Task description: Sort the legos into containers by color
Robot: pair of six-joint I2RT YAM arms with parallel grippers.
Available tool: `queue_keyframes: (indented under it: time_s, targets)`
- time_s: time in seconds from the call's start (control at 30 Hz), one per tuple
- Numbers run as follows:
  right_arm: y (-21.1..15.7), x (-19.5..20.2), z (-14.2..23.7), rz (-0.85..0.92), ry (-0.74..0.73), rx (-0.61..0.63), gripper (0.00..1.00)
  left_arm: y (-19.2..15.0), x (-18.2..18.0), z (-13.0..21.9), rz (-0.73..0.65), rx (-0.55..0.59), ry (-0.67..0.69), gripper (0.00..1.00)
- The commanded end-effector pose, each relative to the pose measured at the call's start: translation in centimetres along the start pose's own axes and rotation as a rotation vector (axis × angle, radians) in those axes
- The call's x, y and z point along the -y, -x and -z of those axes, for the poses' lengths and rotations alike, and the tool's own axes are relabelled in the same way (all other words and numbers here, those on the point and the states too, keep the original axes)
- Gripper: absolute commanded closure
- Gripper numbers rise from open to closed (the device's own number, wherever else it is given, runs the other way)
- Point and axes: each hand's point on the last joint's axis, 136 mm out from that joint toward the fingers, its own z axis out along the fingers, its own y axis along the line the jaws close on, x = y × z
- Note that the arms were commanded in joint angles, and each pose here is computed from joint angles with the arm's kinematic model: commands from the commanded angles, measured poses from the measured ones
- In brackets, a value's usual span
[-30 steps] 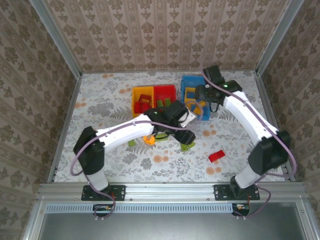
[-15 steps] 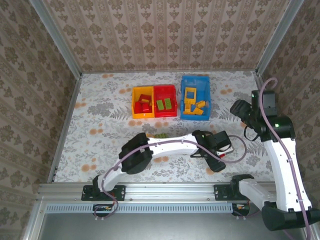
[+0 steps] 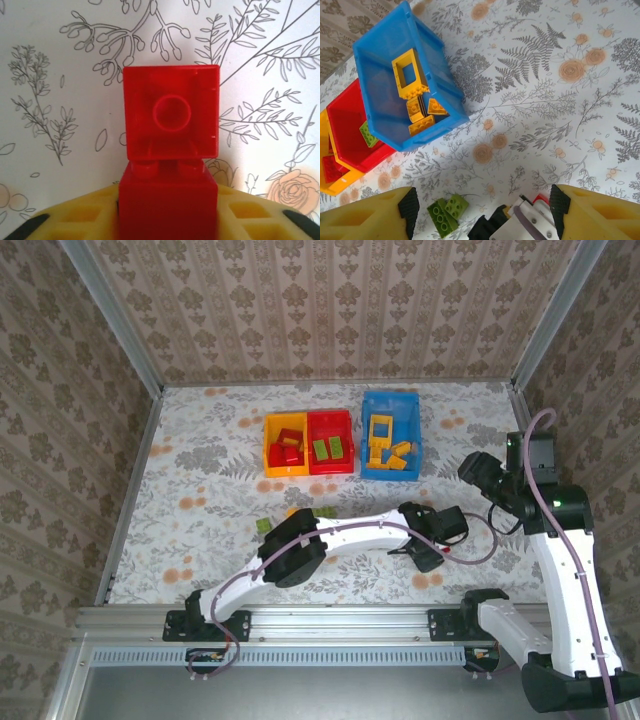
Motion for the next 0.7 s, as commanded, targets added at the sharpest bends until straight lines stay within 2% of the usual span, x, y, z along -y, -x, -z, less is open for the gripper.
queue_keyframes:
  time_s: [0.0, 0.13, 0.3, 0.5, 0.67]
  targets:
    - [-0.8, 0.1, 0.0, -0.007, 0.014, -0.028, 0.29, 0.2, 0.2, 0.3, -0.003, 0.008, -0.004, 0.71]
    - [-0.4, -0.4, 0.1, 0.010, 0.033, -0.021, 0.31, 0.6, -1.2, 2.7, 0.020, 0.054, 0.056, 0.74]
    - [0.4, -2.8, 0.3, 0.060, 0.136, -0.011, 0.33, 0.1, -5.0, 8.3, 0.145, 0.133, 0.113, 0.74]
    - [-0.1, -8.5, -0.5, 0.247, 0.288, -0.005, 0.33, -3.2, -12.3, 15.8, 0.369, 0.222, 0.197, 0.74]
    - [-2.8, -15.6, -1.1, 0.413, 0.471, 0.000, 0.32, -8.3, -20.6, 20.6, 0.620, 0.259, 0.272, 0.74]
